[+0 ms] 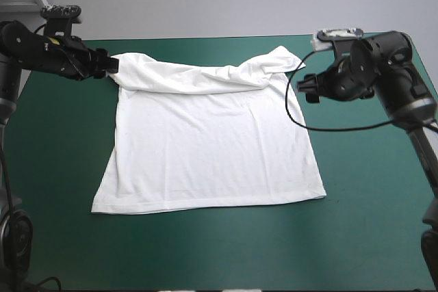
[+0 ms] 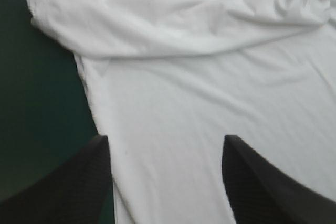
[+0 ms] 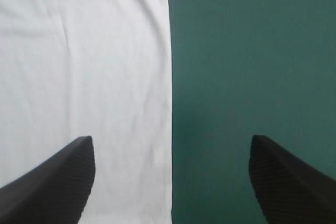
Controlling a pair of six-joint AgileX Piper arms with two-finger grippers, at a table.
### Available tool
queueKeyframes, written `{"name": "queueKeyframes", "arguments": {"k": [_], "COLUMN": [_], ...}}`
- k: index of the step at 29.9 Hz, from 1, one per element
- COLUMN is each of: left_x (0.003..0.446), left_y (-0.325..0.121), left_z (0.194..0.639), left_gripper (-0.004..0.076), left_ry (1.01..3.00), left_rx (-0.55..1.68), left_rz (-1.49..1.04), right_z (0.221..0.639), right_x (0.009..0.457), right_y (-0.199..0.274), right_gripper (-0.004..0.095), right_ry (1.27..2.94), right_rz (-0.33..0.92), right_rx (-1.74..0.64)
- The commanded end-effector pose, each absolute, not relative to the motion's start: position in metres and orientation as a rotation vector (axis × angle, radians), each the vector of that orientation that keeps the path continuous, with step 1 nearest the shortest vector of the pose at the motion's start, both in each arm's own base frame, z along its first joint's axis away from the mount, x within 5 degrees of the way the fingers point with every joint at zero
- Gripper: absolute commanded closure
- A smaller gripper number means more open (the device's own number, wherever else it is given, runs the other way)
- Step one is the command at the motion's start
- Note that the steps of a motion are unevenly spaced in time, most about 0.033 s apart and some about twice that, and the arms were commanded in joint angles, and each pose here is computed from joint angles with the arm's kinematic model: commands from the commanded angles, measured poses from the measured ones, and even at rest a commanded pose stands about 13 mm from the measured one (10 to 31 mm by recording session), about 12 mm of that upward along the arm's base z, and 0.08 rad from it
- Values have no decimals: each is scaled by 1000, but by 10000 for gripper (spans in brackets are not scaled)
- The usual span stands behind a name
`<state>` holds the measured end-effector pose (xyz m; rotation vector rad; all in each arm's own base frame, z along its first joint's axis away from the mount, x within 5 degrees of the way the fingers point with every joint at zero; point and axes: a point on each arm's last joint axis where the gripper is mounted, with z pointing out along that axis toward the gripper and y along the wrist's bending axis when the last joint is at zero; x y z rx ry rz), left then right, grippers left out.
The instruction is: Fold the cloth
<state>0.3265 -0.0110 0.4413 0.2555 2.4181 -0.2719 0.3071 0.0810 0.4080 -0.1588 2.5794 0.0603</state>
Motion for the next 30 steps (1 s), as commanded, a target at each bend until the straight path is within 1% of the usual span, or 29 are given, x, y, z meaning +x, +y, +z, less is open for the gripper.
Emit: {"name": "queueKeyframes", "arguments": {"k": [1,5,8,12,15,17,21,24,30], "left_x": [283,251,230,210,203,201,198,199,200], "left_y": [-13,-13,-13,-11,-4,-1,2,2,3], "left_z": [437,396,367,325,295,280,259,244,215], "left_gripper": [273,273,273,272,271,269,258,258,258], "left_ry": [2475,2553,2574,2651,2742,2764,2754,2711,2730], "left_rx": [258,225,190,137,71,50,15,-7,-70], "left_rz": [-272,-263,-271,-244,-156,-113,-81,-79,-73], "right_z": [405,385,367,350,339,332,322,320,320], "right_x": [269,241,226,213,206,204,202,200,199], "right_y": [69,62,57,55,57,58,61,64,64], "right_gripper": [167,167,167,167,167,167,167,167,167], "right_ry": [2540,2554,2602,2663,2698,2723,2745,2752,2763], "right_rz": [57,57,45,47,86,110,164,198,200], "right_rx": [-179,-196,-202,-224,-256,-264,-261,-279,-280]}}
